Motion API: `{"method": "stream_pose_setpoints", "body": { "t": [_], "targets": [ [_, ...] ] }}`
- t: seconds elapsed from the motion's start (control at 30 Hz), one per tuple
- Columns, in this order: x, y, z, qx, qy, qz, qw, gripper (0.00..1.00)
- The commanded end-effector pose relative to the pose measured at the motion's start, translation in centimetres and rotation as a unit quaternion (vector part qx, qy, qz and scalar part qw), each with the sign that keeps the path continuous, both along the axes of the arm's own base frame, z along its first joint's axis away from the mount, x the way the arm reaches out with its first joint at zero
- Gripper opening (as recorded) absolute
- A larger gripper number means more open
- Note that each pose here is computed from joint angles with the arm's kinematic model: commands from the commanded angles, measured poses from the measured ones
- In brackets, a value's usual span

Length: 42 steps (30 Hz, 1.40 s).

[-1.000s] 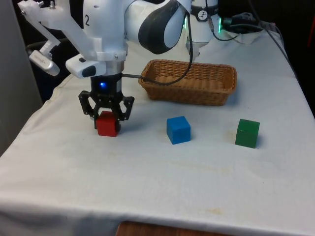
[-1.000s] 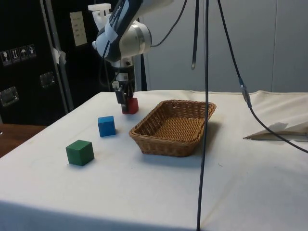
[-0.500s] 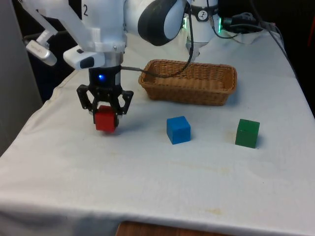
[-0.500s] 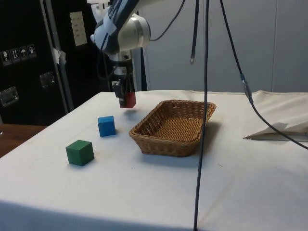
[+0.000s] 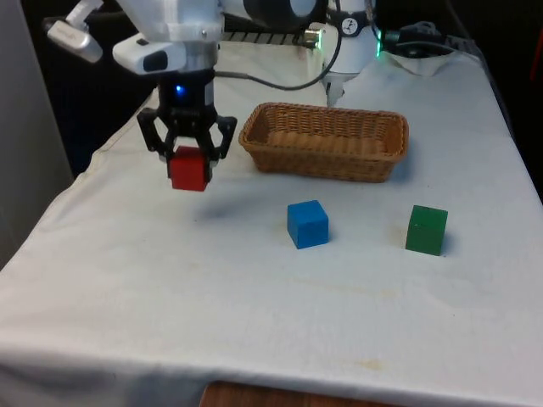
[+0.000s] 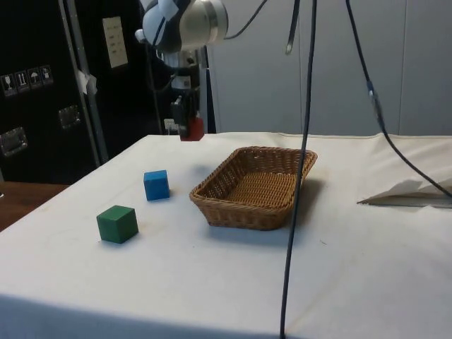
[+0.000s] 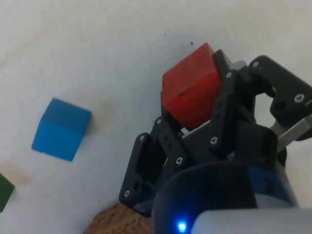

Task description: Pick up exactly two blocks and place them into the basket.

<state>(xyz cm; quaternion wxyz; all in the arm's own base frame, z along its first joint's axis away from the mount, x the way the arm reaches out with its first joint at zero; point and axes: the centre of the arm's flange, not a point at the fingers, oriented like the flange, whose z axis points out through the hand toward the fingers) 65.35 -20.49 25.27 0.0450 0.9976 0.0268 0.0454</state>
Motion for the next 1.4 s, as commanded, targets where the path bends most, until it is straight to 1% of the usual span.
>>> {"method": "stream_pose_setpoints", "body": {
  "t": [0.0, 0.1, 0.13, 0.17, 0.2, 0.33, 0.37, 0.4, 0.43, 0.6, 0.63, 0.67, 0.8, 0.83, 0.9, 0.93, 0.97, 1.0, 1.2, 1.23, 1.27, 1.37],
  "targets": [
    [-0.3, 0.1, 0.5, -0.003, 0.002, 0.002, 0.99999, 0.01],
    [-0.9, 0.3, 1.6, -0.001, 0.003, 0.005, 0.99998, 0.01],
    [-0.6, 0.2, 1.0, 0.002, 0.001, 0.004, 0.99999, 0.01],
    [-1.1, 0.4, 1.9, 0.000, 0.003, 0.006, 0.99998, 0.01],
    [-1.4, 0.5, 2.6, 0.001, 0.003, 0.009, 0.99995, 0.01],
    [-2.1, 0.8, 4.0, 0.004, 0.005, 0.014, 0.99989, 0.01],
    [-2.5, 1.0, 4.7, 0.006, 0.006, 0.016, 0.99984, 0.01],
    [-2.2, 0.9, 4.3, 0.010, 0.003, 0.016, 0.99983, 0.01],
    [-2.7, 1.0, 5.1, 0.007, 0.006, 0.017, 0.99982, 0.01],
    [-3.8, 1.3, 6.8, 0.012, 0.007, 0.022, 0.99968, 0.01],
    [-3.5, 1.3, 6.4, 0.016, 0.005, 0.023, 0.99960, 0.01],
    [-4.3, 1.4, 7.4, 0.014, 0.008, 0.023, 0.99960, 0.01],
    [-5.4, 1.6, 8.7, 0.018, 0.009, 0.025, 0.99947, 0.01],
    [-5.9, 1.7, 9.2, 0.020, 0.009, 0.025, 0.99942, 0.01],
    [-6.3, 1.9, 9.8, 0.022, 0.011, 0.026, 0.99935, 0.01],
    [-6.2, 1.9, 9.7, 0.027, 0.009, 0.028, 0.99920, 0.01],
    [-6.5, 2.1, 10.0, 0.024, 0.011, 0.027, 0.99931, 0.01],
    [-6.7, 2.2, 10.2, 0.024, 0.012, 0.027, 0.99928, 0.01],
    [-8.3, 2.8, 11.4, 0.032, 0.018, 0.025, 0.99903, 0.01],
    [-8.0, 2.7, 11.1, 0.036, 0.016, 0.027, 0.99886, 0.01],
    [-8.5, 2.9, 11.5, 0.033, 0.018, 0.025, 0.99900, 0.01],
    [-9.1, 3.0, 11.6, 0.036, 0.021, 0.021, 0.99890, 0.01]
  ]
}}
